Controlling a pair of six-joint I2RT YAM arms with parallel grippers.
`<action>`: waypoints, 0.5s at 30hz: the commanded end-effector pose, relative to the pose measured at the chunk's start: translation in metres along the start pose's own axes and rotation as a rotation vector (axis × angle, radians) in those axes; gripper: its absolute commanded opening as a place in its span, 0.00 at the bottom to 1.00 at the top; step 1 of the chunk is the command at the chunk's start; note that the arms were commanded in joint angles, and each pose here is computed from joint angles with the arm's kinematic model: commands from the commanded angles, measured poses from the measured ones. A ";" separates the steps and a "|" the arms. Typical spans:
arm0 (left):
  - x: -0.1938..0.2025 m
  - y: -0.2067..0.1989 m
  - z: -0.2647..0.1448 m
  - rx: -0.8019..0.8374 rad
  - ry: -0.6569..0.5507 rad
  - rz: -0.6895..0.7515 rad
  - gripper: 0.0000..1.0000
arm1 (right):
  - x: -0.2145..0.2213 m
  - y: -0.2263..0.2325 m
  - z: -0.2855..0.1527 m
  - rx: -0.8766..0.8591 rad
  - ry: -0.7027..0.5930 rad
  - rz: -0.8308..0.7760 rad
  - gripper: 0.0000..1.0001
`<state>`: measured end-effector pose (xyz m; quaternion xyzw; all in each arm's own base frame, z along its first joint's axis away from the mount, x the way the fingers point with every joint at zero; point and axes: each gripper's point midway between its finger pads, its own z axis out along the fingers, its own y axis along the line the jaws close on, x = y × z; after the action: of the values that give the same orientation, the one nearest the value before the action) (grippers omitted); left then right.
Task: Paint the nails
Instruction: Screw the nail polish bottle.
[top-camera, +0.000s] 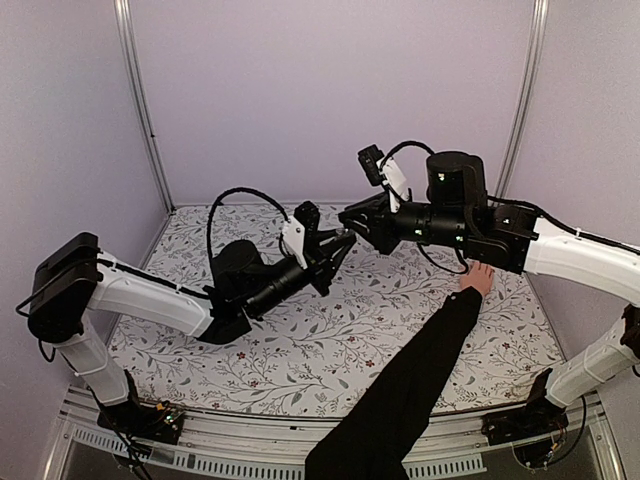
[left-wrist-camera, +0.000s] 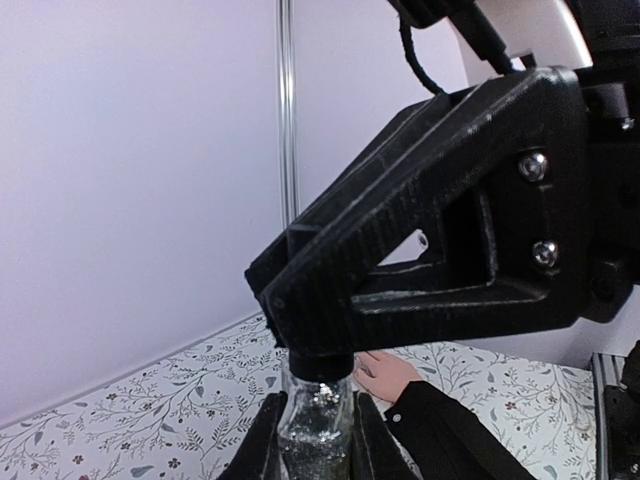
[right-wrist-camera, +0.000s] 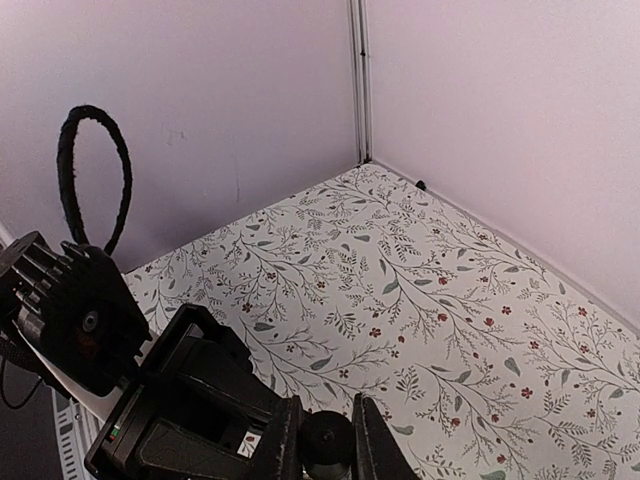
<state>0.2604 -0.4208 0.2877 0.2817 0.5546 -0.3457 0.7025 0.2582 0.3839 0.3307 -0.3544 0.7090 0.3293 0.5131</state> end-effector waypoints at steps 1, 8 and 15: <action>-0.035 -0.009 -0.002 0.051 -0.087 0.003 0.00 | 0.028 0.030 -0.001 -0.114 0.093 0.008 0.16; -0.041 -0.032 -0.010 0.198 -0.084 0.000 0.00 | 0.014 0.038 -0.016 -0.154 0.033 -0.022 0.45; -0.045 -0.068 -0.027 0.438 -0.070 0.008 0.00 | 0.004 0.053 -0.040 -0.236 -0.017 -0.093 0.73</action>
<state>0.2172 -0.4332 0.3065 0.3645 0.4981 -0.4171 0.6672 0.2148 0.3825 0.3359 -0.4059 0.6744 0.3706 0.4931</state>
